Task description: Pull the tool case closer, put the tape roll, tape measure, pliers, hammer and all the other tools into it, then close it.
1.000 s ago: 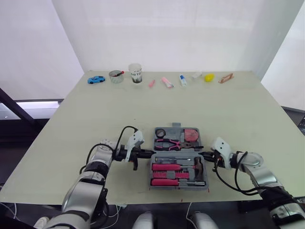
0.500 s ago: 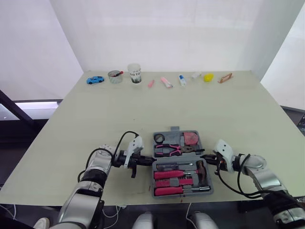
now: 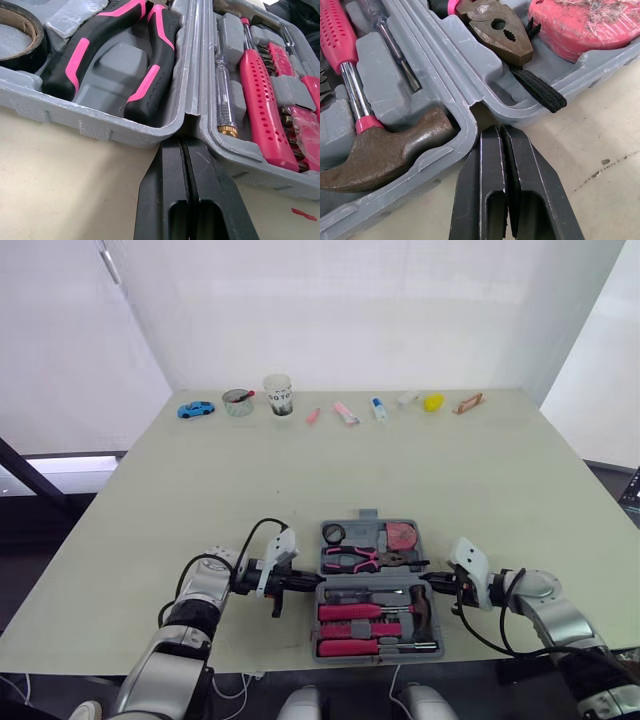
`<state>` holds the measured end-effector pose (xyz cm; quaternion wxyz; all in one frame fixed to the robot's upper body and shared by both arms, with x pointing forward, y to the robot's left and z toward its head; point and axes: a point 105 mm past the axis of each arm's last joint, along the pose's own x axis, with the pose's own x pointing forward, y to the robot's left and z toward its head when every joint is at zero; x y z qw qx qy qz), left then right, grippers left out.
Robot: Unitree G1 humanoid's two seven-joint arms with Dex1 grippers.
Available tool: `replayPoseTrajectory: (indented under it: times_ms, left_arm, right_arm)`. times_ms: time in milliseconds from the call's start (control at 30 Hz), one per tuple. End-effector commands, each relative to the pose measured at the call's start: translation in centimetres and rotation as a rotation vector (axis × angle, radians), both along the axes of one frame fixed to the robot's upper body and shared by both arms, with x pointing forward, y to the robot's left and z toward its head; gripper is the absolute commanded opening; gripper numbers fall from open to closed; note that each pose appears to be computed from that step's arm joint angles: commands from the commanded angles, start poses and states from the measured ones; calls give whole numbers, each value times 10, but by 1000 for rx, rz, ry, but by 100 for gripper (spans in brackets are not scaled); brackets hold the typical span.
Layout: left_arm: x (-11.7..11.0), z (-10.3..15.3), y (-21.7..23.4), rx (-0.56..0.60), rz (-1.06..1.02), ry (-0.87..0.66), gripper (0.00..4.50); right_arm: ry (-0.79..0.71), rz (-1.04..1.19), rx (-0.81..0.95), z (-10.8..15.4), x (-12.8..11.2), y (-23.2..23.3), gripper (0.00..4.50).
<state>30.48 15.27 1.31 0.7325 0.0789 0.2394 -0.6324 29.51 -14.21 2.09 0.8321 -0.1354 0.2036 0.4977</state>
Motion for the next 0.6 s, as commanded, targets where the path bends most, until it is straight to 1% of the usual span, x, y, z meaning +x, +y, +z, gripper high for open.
replayPoseTrajectory:
  times_ms: [33, 600]
  left_arm:
    - [-28, -31, 2, 60, -54, 145, 0]
    - [-30, -29, 17, 76, -19, 143, 0]
  right_arm:
    - [-5, 70, 46, 6, -8, 18, 9]
    - [-18, 90, 63, 5, -8, 35, 9]
